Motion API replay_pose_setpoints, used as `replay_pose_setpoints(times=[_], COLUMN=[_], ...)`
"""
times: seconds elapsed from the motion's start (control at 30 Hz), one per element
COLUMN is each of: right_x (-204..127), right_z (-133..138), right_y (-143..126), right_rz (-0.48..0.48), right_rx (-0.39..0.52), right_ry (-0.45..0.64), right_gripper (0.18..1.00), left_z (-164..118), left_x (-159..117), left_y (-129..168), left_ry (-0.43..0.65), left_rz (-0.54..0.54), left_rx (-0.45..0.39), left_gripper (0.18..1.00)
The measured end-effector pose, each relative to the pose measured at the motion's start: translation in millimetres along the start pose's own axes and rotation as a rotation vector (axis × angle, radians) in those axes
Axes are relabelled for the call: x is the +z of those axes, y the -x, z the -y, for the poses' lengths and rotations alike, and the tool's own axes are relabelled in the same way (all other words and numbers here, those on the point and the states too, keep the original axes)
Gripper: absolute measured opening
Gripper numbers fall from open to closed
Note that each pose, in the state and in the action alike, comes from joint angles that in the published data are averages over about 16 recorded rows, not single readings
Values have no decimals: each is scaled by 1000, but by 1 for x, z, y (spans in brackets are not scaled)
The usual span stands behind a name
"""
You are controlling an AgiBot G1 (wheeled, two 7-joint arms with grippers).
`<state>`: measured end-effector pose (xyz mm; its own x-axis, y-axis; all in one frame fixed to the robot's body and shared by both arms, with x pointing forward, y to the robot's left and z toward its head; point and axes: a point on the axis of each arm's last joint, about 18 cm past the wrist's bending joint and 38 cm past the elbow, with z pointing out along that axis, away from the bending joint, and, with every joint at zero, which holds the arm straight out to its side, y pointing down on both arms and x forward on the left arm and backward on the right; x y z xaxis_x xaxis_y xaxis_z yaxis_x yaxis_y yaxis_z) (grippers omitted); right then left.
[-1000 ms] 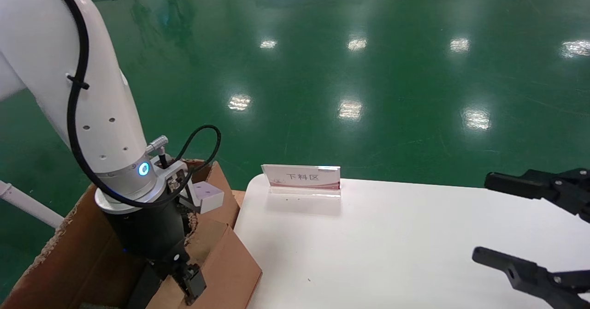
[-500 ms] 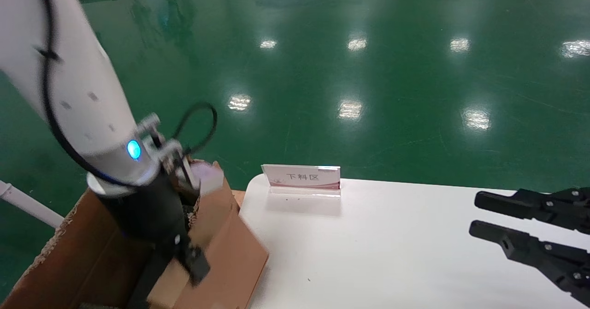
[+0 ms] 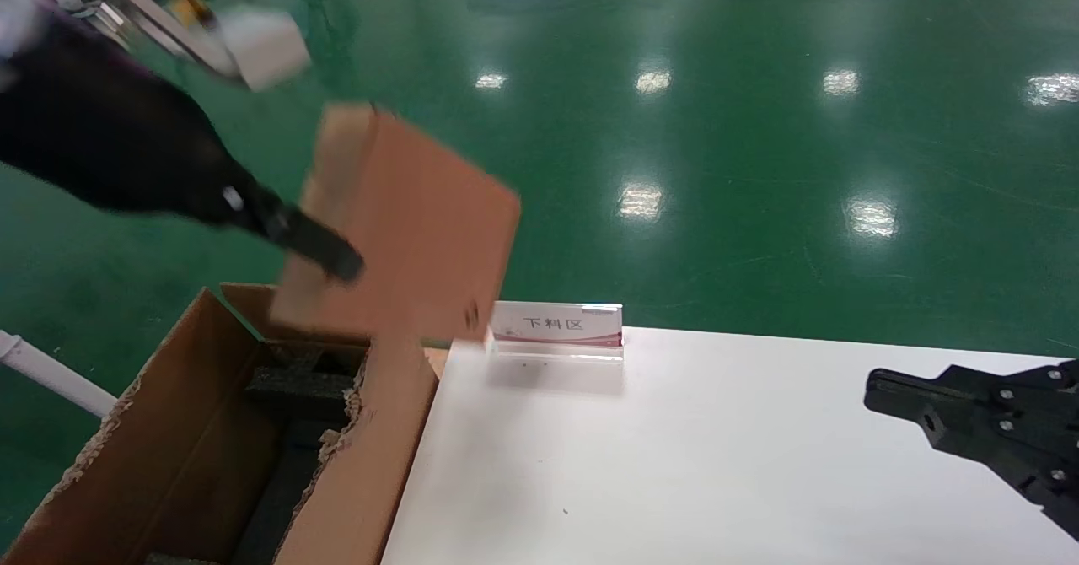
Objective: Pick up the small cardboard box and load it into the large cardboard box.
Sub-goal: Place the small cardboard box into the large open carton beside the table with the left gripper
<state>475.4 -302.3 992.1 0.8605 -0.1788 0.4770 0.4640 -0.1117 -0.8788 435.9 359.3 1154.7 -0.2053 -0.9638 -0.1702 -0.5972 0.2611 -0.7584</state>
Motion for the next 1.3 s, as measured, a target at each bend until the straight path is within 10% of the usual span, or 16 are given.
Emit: replay_pose_setpoints(times=[0.53, 0.9, 1.3], right_x=[0, 0, 0], right_z=[0, 0, 0], right_y=[0, 0, 0], right_rz=[0, 0, 0], right_rx=[0, 0, 0], right_ry=[0, 0, 0], right_gripper=[179, 217, 387], left_z=[5, -20, -78], left_x=[-58, -38, -53], left_y=[52, 45, 46], left_ry=[-118, 338, 769], left_rz=[287, 402, 448], left_rx=[143, 262, 88], left_gripper=[459, 458, 455])
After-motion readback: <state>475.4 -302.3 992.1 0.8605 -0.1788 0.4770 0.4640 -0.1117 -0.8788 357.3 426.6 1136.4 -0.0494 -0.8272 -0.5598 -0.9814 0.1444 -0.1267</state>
